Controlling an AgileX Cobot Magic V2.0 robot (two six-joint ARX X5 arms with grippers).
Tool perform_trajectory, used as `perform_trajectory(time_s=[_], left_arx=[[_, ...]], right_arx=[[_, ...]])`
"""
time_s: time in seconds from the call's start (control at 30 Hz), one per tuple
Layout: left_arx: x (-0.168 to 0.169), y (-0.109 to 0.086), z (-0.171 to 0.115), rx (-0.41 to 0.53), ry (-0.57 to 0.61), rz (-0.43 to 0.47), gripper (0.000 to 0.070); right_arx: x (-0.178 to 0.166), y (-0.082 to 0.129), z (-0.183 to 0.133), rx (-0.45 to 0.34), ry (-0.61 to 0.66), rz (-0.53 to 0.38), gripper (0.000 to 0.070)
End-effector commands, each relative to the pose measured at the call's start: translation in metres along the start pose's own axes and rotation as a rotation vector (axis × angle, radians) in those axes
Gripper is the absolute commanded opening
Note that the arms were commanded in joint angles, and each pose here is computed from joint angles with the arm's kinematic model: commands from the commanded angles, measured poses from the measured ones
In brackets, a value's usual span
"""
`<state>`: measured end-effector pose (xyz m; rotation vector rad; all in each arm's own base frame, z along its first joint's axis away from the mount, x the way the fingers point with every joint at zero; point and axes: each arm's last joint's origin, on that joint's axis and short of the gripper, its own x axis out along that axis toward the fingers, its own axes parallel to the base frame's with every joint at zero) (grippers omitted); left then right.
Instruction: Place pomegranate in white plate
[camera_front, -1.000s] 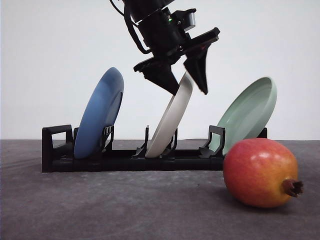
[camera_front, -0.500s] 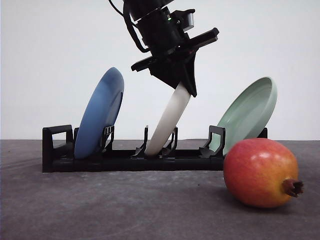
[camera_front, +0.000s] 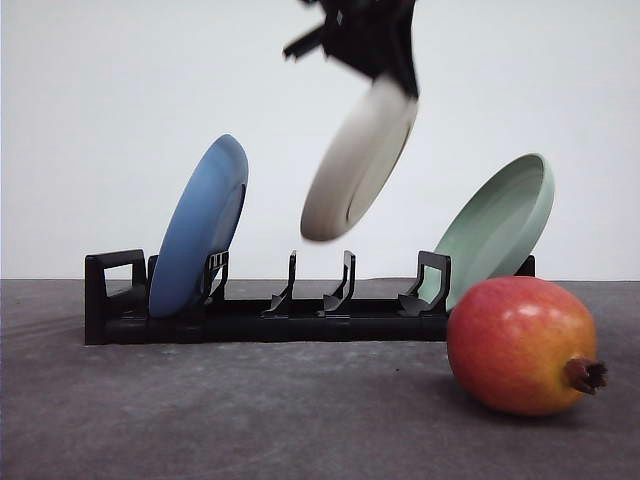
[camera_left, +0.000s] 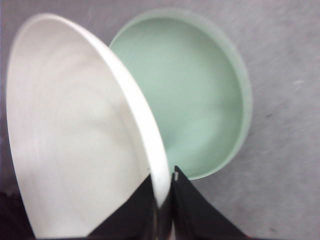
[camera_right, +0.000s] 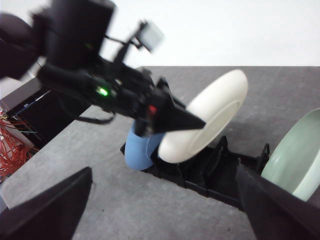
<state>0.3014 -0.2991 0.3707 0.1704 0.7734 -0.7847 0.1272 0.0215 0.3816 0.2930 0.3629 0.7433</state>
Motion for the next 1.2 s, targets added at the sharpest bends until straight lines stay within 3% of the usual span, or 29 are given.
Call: perform_trajectory(time_s=[0.0, 0.23, 0.67, 0.93, 1.17], left_arx=[[-0.011, -0.009, 0.011, 0.014, -0.030, -0.020, 0.0010], [-0.071, -0.036, 0.015, 0.084, -0.025, -0.035, 0.0010], [-0.172, -0.100, -0.037, 0.325, 0.056, -0.072, 0.0010], [-0.175, -0.109, -0.091, 0.407, 0.177, 0.021, 0.0010], [-0.137, -0.111, -0.160, 0.443, 0.241, 0.211, 0.0010]], right_arx=[[-0.002, 0.003, 0.005, -0.004, -0.013, 0.007, 0.0585], [-0.002, 0.003, 0.005, -0.004, -0.012, 0.007, 0.0585], [-0.001, 0.002, 0.002, 0.013, 0.008, 0.003, 0.0585], [-0.002, 0.002, 0.000, 0.027, 0.022, 0.001, 0.0585], [-0.002, 0.002, -0.001, 0.038, 0.033, -0.001, 0.0585]])
